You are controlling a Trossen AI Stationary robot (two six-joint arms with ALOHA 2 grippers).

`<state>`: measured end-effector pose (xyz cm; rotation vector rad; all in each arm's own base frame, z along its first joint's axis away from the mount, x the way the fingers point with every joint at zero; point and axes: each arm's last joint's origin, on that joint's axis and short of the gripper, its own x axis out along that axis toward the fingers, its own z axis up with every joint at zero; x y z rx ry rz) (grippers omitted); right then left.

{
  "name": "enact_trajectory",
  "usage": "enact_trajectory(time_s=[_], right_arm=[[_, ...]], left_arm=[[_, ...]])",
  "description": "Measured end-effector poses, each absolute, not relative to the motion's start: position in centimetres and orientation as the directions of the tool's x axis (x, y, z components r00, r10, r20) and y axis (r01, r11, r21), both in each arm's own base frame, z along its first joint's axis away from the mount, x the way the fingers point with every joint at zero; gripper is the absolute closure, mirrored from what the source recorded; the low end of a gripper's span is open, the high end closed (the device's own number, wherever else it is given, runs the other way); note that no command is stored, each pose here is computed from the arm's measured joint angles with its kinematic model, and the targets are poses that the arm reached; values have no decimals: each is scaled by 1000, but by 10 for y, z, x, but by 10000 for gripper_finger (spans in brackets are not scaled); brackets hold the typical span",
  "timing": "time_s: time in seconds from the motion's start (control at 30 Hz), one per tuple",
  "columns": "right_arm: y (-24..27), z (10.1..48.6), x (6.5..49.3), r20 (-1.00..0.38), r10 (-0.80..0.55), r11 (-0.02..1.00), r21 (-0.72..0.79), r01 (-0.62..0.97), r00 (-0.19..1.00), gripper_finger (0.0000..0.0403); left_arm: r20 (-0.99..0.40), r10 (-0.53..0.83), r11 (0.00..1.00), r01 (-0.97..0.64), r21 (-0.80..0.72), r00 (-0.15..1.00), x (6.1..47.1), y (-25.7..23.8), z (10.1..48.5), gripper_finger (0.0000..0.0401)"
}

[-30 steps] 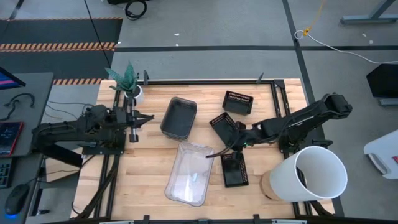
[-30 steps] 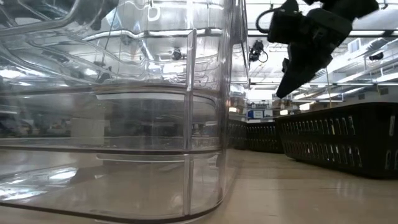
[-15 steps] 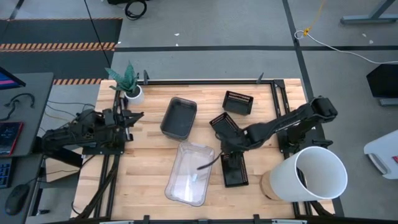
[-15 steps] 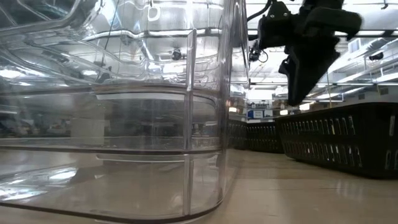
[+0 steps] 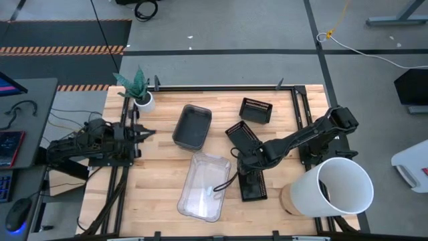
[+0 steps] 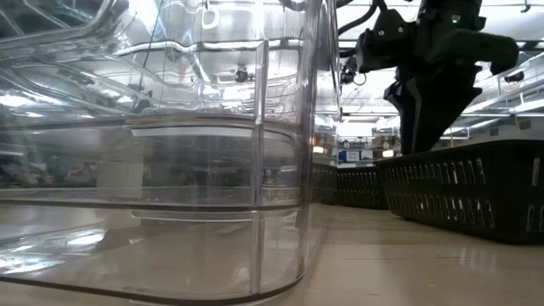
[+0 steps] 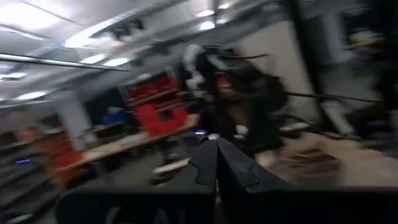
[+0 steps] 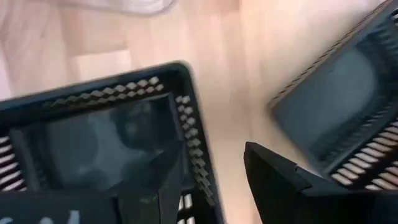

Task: Stack baskets by color
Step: Stack the bottom black basket on top of the middle black basket

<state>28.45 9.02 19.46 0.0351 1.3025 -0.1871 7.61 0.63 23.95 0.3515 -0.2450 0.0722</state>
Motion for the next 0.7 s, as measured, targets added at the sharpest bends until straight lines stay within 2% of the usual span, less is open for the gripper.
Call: enact_trajectory(time_s=[0.13,0.37,0.5,0.7], right_arm=[[93,189,288,-970,-63,989,-30,144,236,230],[94,172,293,-977,-96,989,-72,130,192,231],[94,162,296,-980,-111,989,-94,111,167,232],[96,154,296,-987,-94,994,-86,64,131,267]], left_arm=[[201,-54,962,-3,273,978,77,4,235,383],[168,-56,992,35,121,984,78,4,232,382],[167,-55,995,39,95,984,78,4,232,388],[167,-48,996,34,85,985,78,4,232,385]])
